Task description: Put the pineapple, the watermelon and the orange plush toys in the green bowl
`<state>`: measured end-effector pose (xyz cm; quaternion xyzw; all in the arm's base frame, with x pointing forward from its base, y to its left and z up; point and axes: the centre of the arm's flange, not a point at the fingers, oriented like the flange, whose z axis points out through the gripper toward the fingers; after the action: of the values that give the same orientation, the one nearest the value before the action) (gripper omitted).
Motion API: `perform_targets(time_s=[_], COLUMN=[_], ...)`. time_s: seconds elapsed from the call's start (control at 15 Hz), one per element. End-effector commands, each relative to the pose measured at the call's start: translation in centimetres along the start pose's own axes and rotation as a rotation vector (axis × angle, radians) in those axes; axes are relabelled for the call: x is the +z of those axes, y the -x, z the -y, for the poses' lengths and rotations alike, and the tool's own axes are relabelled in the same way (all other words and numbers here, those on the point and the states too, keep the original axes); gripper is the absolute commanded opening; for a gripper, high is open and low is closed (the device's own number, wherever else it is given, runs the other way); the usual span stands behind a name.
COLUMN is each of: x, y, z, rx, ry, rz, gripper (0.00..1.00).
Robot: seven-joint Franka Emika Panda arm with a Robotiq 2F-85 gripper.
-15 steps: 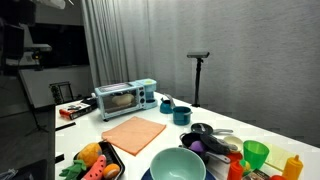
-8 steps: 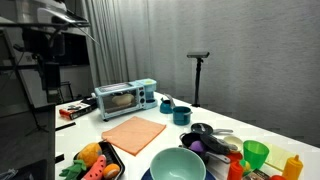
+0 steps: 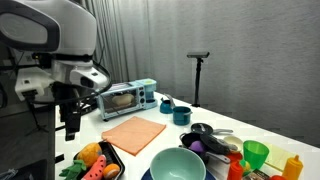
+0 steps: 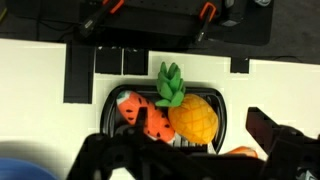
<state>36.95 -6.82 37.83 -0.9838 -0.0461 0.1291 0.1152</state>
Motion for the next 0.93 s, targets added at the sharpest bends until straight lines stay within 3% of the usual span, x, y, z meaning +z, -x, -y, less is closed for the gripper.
perform_targets(time_s=[0.0, 0.47, 0.73, 0.87], x=[0.9, 1.3, 1.8, 2.6], y=[-0.4, -1.1, -4.4, -6.4], z=[-0.2, -0.5, 1.2, 2.3], rx=[0.005, 0.010, -0.019, -0.082], ry=[-0.017, -0.029, -0.021, -0.040], rz=[0.032, 0.061, -0.097, -0.134], gripper=[1.00, 1.00, 1.00, 1.00])
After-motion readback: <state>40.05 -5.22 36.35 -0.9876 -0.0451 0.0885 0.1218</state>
